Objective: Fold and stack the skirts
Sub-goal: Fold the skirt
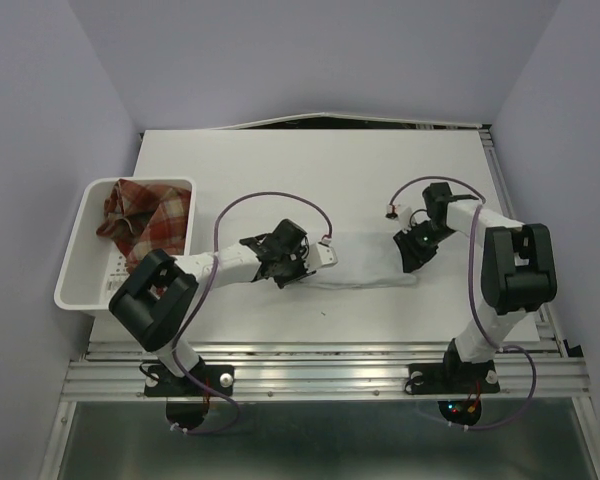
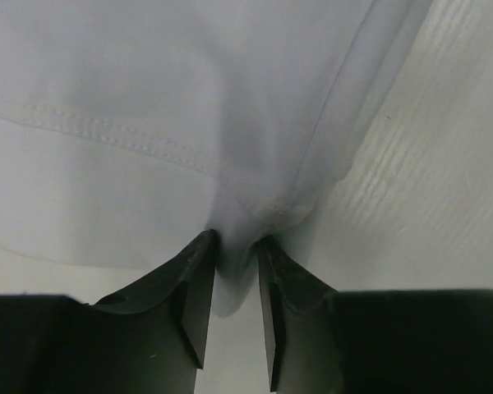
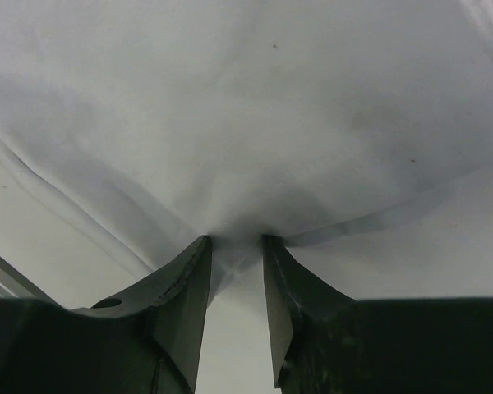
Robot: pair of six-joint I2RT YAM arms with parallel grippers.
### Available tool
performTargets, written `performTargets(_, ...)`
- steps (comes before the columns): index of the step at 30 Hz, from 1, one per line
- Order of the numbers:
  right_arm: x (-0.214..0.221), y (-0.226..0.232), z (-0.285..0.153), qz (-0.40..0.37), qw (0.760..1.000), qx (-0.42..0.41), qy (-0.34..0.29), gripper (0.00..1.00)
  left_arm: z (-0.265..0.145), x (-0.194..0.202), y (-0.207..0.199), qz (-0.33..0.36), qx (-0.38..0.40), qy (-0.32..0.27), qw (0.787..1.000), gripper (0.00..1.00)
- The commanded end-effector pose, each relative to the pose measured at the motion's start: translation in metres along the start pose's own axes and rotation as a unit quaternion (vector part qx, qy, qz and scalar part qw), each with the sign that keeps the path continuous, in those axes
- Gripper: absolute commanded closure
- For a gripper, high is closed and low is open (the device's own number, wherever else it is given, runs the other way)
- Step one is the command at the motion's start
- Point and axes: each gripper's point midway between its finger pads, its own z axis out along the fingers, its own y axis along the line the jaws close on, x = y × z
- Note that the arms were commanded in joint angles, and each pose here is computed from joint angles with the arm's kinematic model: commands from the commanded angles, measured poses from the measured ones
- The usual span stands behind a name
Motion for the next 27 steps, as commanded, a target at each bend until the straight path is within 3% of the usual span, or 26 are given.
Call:
performTargets(1,0.037,0.023,0.021,-0.010,0.998,-0.014,0.061,0.64,0.009,0.025,0.001,0.018,0.008,0.040,0.999,0.67)
performTargets(5,0.048,0.052,0.026,-0.021,0.996,-0.038,0.078,0.67,0.013,0.020,0.031,0.022,-0.013,0.042,0.999,0.71)
performTargets(6,0.047,0.059,0.025,-0.027,0.996,-0.041,0.076,0.68,0.009,0.012,0.056,0.017,-0.036,0.035,0.999,0.71)
performTargets(9,0.043,0.091,0.028,-0.033,0.993,-0.079,0.077,0.68,0.008,0.008,0.096,-0.005,-0.065,0.033,0.997,0.52)
performTargets(10,0.039,0.100,0.027,-0.045,0.992,-0.092,0.071,0.68,-0.002,0.000,0.127,-0.021,-0.095,0.018,0.995,0.44)
performTargets(14,0.011,0.138,0.016,-0.064,0.989,-0.131,0.041,0.64,-0.043,-0.020,0.189,-0.044,-0.158,-0.029,0.986,0.38)
performTargets(16,-0.016,0.159,-0.001,-0.074,0.980,-0.182,-0.003,0.56,-0.069,-0.033,0.203,-0.042,-0.177,-0.061,0.982,0.36)
performTargets(20,-0.056,0.180,-0.037,-0.090,0.970,-0.220,-0.054,0.51,-0.103,-0.048,0.192,-0.030,-0.179,-0.111,0.977,0.32)
performTargets(21,-0.072,0.177,-0.046,-0.102,0.971,-0.205,-0.072,0.51,-0.109,-0.051,0.180,-0.026,-0.173,-0.124,0.977,0.18)
performTargets(22,-0.079,0.175,-0.050,-0.105,0.972,-0.195,-0.079,0.51,-0.111,-0.052,0.174,-0.025,-0.172,-0.127,0.976,0.17)
performTargets(27,-0.110,0.120,-0.051,-0.090,0.983,-0.118,-0.112,0.52,-0.104,-0.061,0.123,-0.003,-0.179,-0.118,0.977,0.11)
